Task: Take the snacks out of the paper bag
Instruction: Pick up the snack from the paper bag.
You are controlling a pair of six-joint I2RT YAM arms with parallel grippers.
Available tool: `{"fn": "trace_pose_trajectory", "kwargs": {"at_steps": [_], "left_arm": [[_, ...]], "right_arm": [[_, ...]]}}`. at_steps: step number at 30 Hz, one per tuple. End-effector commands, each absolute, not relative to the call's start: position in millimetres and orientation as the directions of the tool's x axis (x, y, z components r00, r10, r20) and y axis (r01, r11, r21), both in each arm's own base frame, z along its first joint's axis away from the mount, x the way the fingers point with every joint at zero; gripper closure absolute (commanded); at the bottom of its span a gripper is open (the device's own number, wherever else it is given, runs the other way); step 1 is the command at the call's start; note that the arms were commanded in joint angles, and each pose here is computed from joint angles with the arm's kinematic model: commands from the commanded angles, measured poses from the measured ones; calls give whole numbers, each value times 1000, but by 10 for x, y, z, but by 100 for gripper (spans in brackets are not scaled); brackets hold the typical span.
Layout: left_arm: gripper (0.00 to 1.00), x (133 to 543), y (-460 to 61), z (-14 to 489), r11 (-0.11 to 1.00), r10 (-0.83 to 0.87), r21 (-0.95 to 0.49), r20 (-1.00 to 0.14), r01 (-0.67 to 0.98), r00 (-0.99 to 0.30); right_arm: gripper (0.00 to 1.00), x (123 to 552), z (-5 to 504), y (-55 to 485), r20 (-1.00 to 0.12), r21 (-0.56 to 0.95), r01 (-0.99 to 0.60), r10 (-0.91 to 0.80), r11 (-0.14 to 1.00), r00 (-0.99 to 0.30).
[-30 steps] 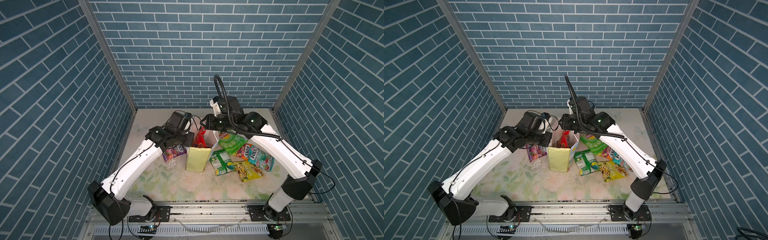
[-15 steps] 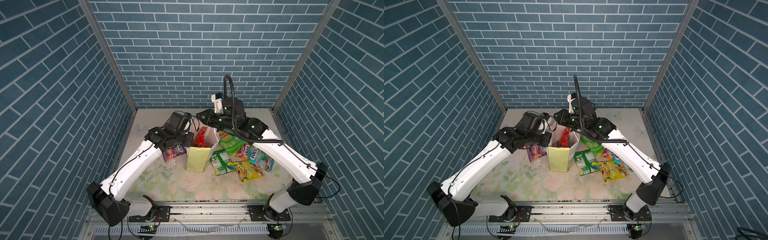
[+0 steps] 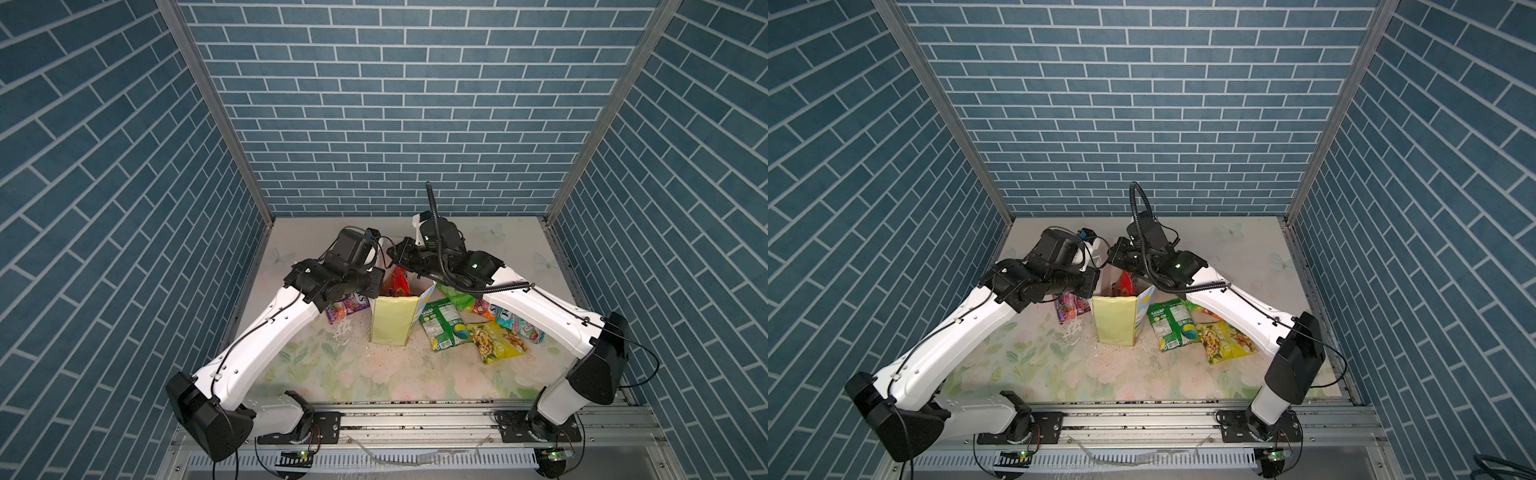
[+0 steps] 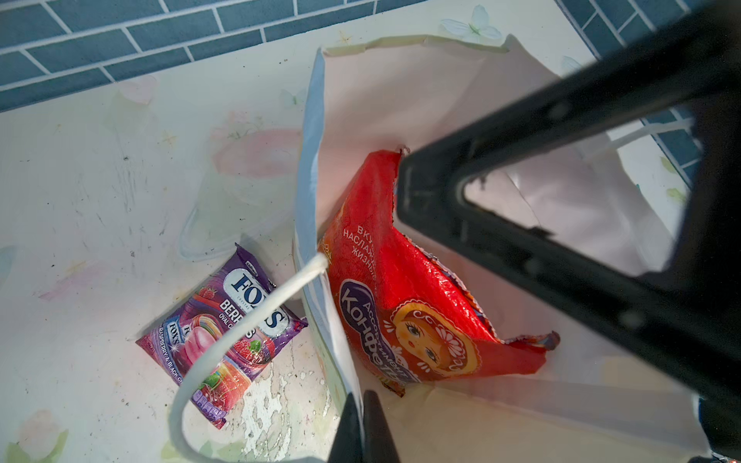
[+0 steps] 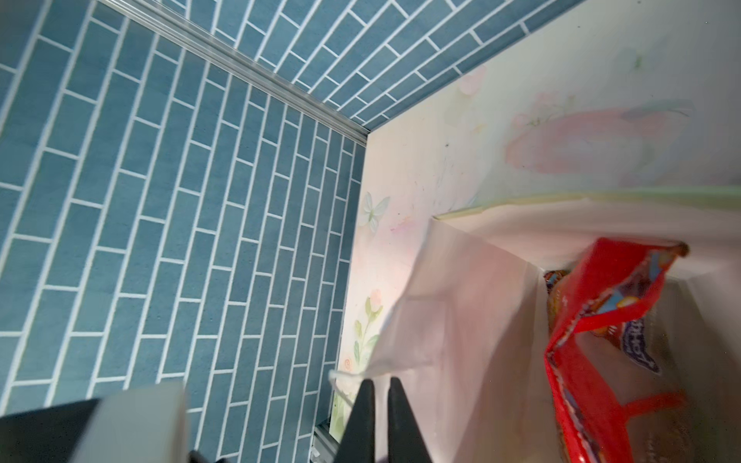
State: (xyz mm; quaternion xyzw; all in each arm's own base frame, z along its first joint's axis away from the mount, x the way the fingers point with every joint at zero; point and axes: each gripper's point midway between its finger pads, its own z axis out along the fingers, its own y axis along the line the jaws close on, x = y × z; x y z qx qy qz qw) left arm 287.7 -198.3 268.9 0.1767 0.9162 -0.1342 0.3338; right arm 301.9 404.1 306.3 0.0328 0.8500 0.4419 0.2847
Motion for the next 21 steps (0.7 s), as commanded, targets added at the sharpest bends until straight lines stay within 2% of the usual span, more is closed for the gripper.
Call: {"fn": "trace_pose_trajectory", "kwargs": {"at_steps": [1, 9, 10, 15, 17, 21], "left_arm": [[95, 2887, -1987, 2811, 891, 237, -123, -697, 438, -677], [95, 2887, -1961, 2788, 890, 241, -122, -693, 440, -680], [95, 2882, -1955, 2787, 890, 239, -123, -693, 439, -680], [94, 2877, -1948, 2761, 891, 236, -126, -692, 436, -682], [94, 2879, -1950, 2748, 891, 234, -128, -691, 435, -684], [93, 2879, -1949, 2744, 892, 231, -129, -693, 434, -682]], "right_arm": [[91, 3028, 2902, 3921, -457, 730, -148, 317, 667, -831], [90, 2896, 2766, 3688, -473, 607, -165, 186, 777, -861], [88, 2878, 2752, 3683, -469, 599, -171, 169, 782, -867], [63, 2852, 2673, 3657, -439, 563, -175, 113, 807, -892], [55, 2848, 2666, 3689, -432, 556, -185, 91, 810, -897], [50, 2858, 2592, 3728, -416, 530, -191, 57, 826, -908]]}}
